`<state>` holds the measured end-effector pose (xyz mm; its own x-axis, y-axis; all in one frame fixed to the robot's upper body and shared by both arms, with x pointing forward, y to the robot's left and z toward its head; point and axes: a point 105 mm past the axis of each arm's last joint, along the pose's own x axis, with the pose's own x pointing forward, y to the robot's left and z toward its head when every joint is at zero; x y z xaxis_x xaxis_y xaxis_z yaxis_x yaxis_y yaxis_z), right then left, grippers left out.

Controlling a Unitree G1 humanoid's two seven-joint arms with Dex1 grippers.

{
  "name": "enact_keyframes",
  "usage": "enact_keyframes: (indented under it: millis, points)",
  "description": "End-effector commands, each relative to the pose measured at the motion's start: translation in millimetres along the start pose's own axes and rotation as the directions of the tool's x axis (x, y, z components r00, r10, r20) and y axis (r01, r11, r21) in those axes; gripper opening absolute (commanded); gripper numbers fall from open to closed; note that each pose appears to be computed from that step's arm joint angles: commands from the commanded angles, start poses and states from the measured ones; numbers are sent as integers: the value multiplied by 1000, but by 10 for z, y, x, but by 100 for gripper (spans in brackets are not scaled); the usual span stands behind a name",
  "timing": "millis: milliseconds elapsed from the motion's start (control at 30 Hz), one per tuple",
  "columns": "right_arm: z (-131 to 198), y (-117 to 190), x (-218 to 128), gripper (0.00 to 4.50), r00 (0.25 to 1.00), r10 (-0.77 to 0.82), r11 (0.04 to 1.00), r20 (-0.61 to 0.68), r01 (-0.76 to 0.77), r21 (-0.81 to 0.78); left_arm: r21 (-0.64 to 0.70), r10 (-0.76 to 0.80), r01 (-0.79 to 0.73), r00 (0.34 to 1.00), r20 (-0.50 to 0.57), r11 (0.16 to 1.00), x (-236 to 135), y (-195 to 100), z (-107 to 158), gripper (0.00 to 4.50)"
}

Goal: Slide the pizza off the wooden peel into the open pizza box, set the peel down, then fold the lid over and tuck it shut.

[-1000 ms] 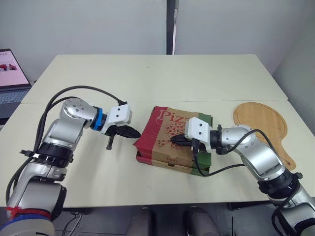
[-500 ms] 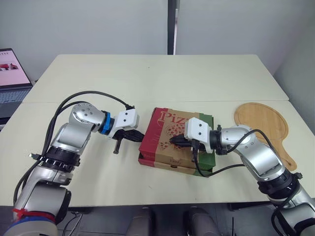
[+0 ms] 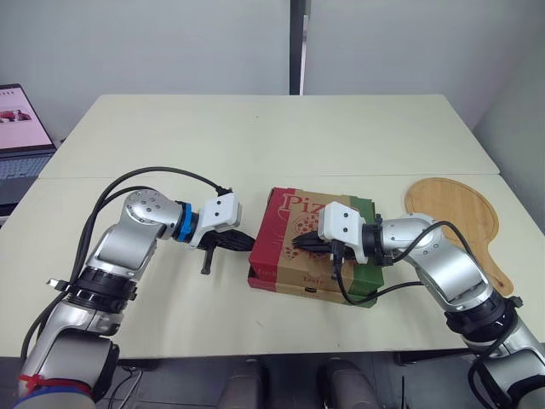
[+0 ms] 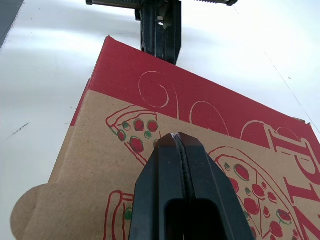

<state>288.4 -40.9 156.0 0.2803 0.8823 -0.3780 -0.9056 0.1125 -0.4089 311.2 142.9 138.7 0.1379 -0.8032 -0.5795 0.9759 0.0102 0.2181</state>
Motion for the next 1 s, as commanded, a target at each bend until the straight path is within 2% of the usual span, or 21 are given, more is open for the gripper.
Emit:
enact_keyframes:
  millis: [33, 133, 233, 533, 833, 1000]
  points:
    - [3, 34, 15, 4, 1000, -5, 1000, 6, 5, -21, 38, -2, 1, 999, 33, 999, -27, -51, 120, 0]
    - [-16, 50, 20, 4, 1000, -5, 1000, 1, 5, -21, 5, -59, 59, 995, 77, 998, -10, -188, 214, 0]
    - [-24, 57, 19, 4, 1000, -6, 1000, 0, 6, -21, -5, -72, 73, 994, 78, 997, -20, -246, 242, 0]
    - [-36, 62, 30, 4, 1000, -6, 1000, -3, 6, -23, -31, 5, -3, 999, 49, 1000, -132, -148, 171, 0]
    - [-49, 76, 40, 4, 1000, -5, 1000, -6, 5, -26, -19, 31, -30, 999, 39, 999, -324, -22, 255, 0]
    - [-122, 95, 51, 4, 1000, -10, 1000, -28, 9, -22, 8, 14, -15, 996, 83, 1000, -241, -18, 401, 0]
